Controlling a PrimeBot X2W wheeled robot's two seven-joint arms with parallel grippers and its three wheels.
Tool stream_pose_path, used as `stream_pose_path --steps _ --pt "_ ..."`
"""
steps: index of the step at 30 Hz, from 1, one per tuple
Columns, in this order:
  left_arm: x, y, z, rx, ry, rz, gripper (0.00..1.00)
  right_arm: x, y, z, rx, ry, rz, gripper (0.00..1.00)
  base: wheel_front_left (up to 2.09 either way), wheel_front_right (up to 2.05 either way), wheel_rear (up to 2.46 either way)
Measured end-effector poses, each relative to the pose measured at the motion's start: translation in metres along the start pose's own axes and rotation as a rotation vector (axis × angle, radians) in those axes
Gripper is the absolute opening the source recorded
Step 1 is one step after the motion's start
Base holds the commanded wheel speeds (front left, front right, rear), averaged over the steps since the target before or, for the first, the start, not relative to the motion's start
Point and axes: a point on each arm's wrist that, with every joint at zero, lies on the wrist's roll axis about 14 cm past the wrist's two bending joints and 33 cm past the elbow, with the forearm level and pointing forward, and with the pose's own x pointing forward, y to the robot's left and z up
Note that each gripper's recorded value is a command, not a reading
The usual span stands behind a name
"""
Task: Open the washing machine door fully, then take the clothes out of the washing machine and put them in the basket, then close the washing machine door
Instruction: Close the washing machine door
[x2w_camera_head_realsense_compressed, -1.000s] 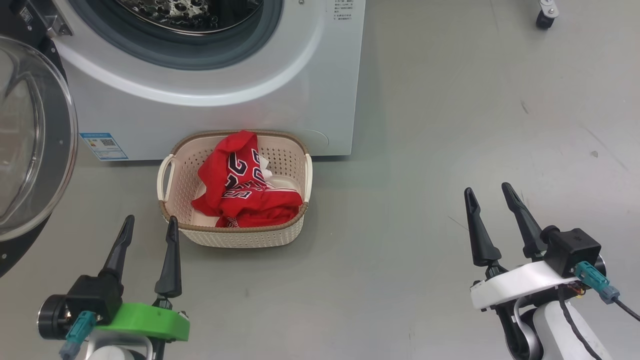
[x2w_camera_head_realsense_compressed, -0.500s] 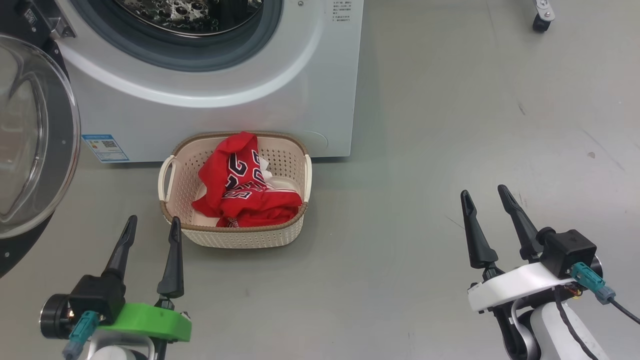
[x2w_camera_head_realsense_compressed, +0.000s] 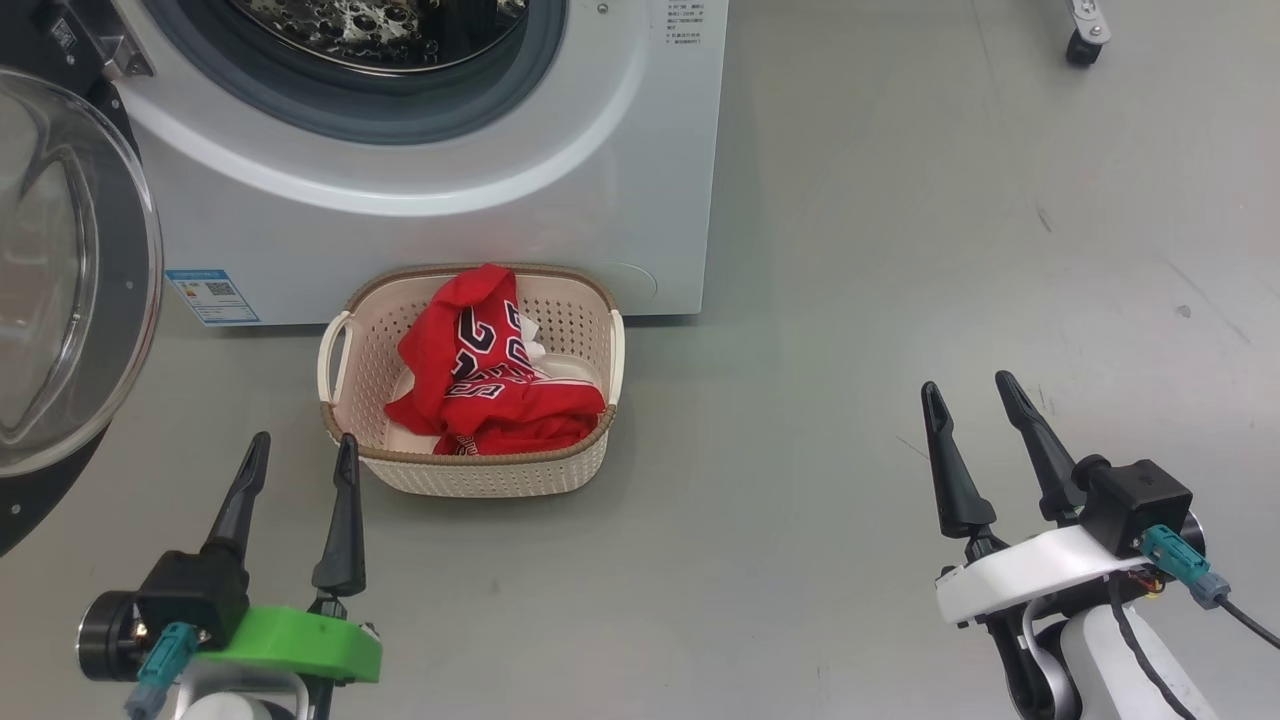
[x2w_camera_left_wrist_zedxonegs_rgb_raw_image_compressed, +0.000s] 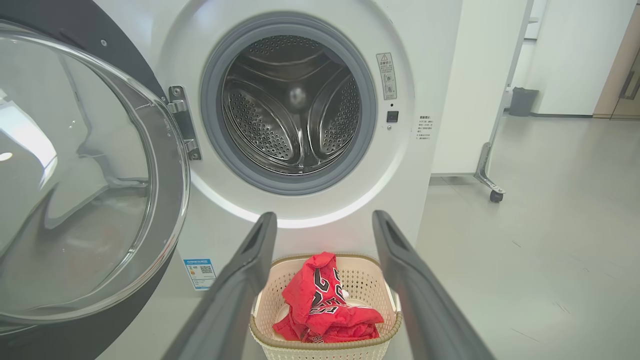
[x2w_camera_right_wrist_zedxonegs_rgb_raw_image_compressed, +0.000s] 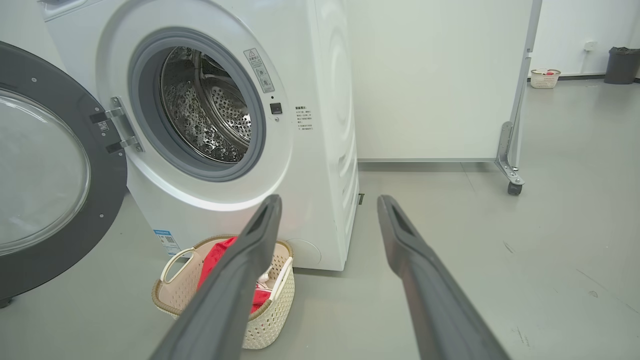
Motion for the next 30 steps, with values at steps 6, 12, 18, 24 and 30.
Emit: stream_pose_path --steps 6,12,18,24,30 --pt "-0.001 -0.001 0.0 -0.002 0.002 -0.001 1.0 0.001 0.0 0.0 0.0 0.0 0.002 1.0 0.0 0.0 0.0" --pt "-0.004 0.004 -0.001 -0.018 0.004 0.017 1.0 0.006 0.005 -0.002 0.001 0.003 0.022 1.0 0.0 0.0 0.0" --pt "-0.011 0.012 -0.001 -0.012 0.008 0.046 1.0 0.014 0.014 -0.006 0.005 0.012 0.057 1.0 0.0 0.0 0.0" --pt "-0.023 0.031 0.003 -0.003 -0.001 0.117 1.0 0.025 0.03 -0.014 0.012 0.032 0.116 1.0 0.0 0.0 0.0" --pt "-0.039 0.056 0.017 0.005 -0.038 0.213 1.0 0.034 0.061 -0.026 0.025 0.063 0.215 1.0 0.0 0.0 0.0"
